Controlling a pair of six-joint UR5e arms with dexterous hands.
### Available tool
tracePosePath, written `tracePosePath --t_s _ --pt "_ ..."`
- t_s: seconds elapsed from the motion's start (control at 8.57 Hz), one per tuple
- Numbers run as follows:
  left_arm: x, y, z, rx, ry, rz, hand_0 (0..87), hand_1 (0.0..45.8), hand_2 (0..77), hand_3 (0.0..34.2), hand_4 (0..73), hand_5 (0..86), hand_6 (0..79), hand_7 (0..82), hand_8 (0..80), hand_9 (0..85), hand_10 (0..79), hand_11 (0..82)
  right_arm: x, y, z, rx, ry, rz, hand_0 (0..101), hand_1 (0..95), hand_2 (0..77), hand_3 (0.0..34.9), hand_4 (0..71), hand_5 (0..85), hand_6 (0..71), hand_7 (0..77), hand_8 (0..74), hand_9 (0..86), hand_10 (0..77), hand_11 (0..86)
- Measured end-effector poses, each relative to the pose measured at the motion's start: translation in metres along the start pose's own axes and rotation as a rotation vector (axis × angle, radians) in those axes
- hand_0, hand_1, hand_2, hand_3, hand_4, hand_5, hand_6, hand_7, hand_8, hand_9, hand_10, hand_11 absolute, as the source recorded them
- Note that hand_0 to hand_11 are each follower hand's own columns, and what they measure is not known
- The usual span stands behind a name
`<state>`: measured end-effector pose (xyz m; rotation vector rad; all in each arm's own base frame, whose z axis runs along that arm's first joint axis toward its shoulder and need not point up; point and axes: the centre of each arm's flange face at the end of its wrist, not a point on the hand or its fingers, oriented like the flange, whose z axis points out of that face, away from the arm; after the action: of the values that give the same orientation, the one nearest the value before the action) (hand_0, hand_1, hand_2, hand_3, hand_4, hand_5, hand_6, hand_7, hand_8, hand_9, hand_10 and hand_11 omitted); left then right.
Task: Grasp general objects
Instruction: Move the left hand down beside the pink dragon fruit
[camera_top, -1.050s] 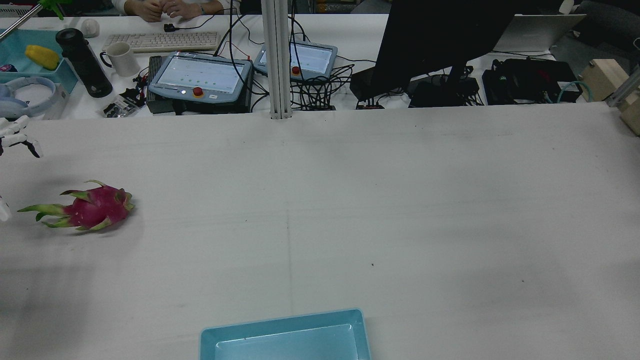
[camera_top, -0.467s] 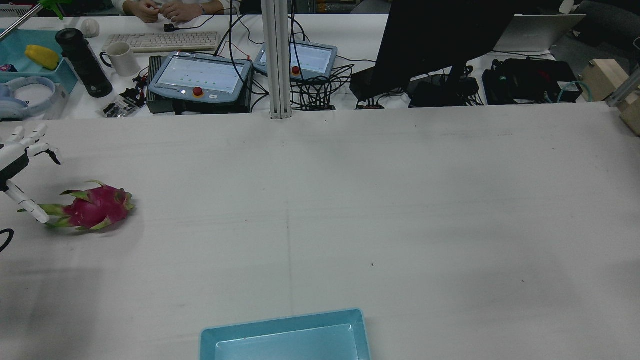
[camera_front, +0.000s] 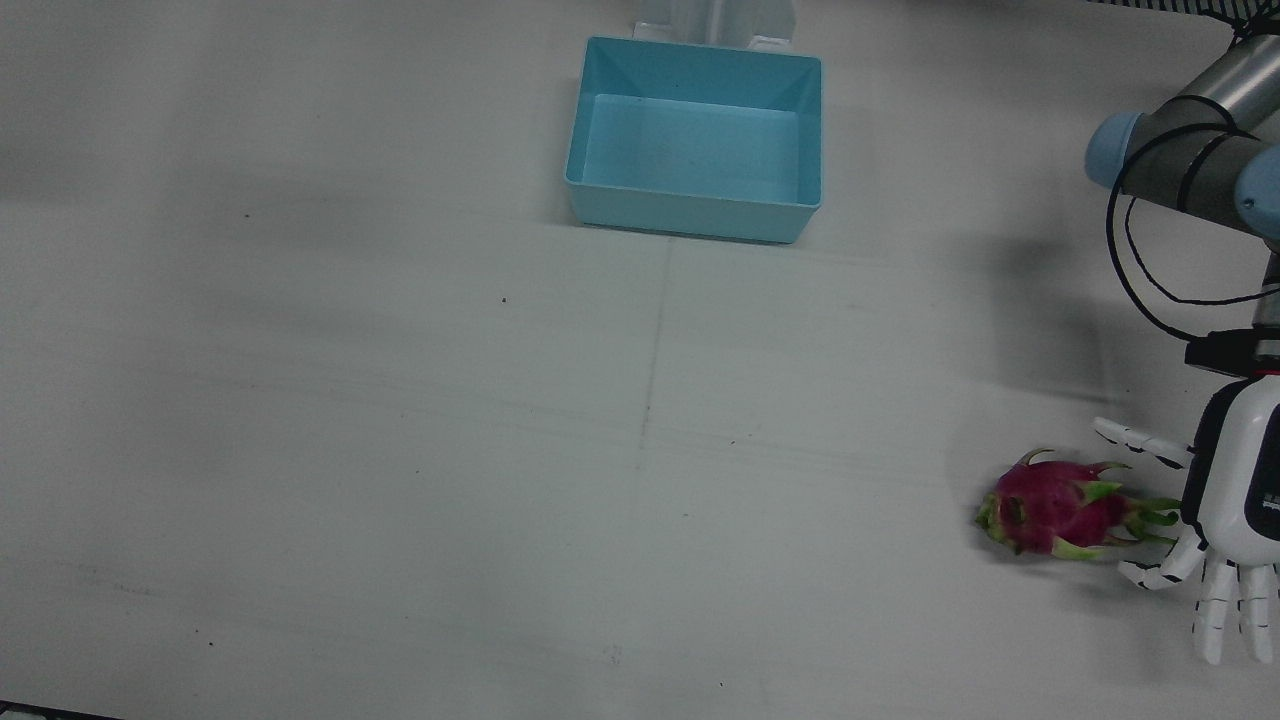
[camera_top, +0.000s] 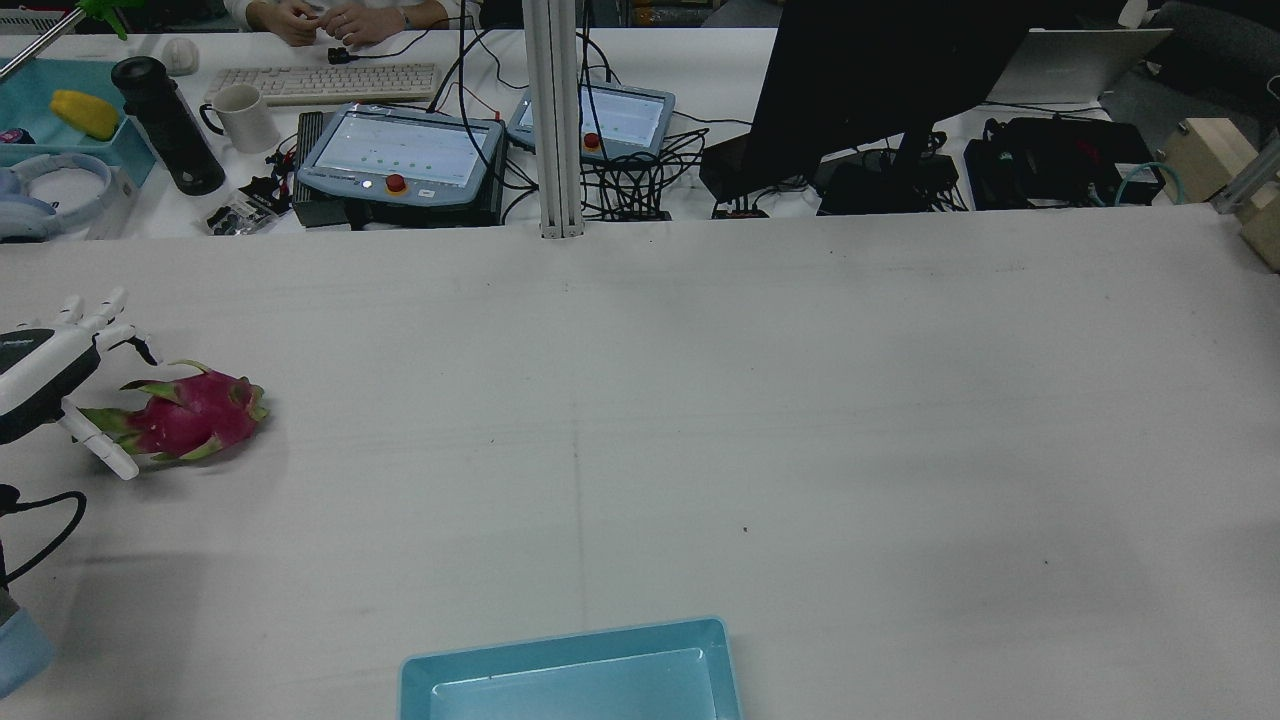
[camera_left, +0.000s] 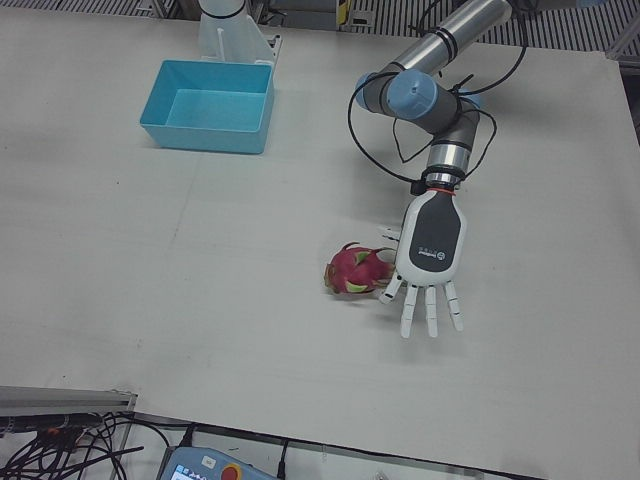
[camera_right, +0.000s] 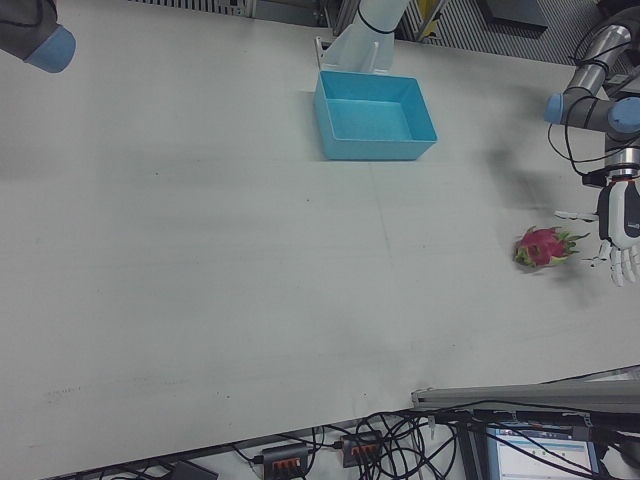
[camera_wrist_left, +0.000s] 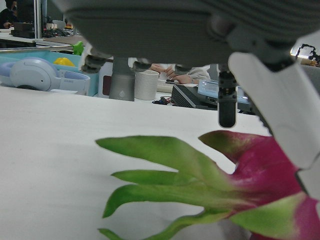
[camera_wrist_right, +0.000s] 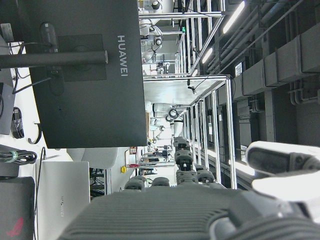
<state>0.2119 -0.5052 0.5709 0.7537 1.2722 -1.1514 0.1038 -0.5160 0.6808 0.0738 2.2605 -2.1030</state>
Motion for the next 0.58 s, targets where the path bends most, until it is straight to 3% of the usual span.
tracePosePath --t_s 0.58 --pt "-0.0105 0.013 0.0106 -0.008 -0.033 -0.019 62.8 0.0 1.1 26.4 0.0 45.8 0.0 1.1 1.1 0.5 1.6 7.1 0.0 0.0 0.0 0.0 0.0 0.0 0 6.0 74.7 0.0 0.0 0.0 0.0 0.0 0.0 0.5 0.0 0.5"
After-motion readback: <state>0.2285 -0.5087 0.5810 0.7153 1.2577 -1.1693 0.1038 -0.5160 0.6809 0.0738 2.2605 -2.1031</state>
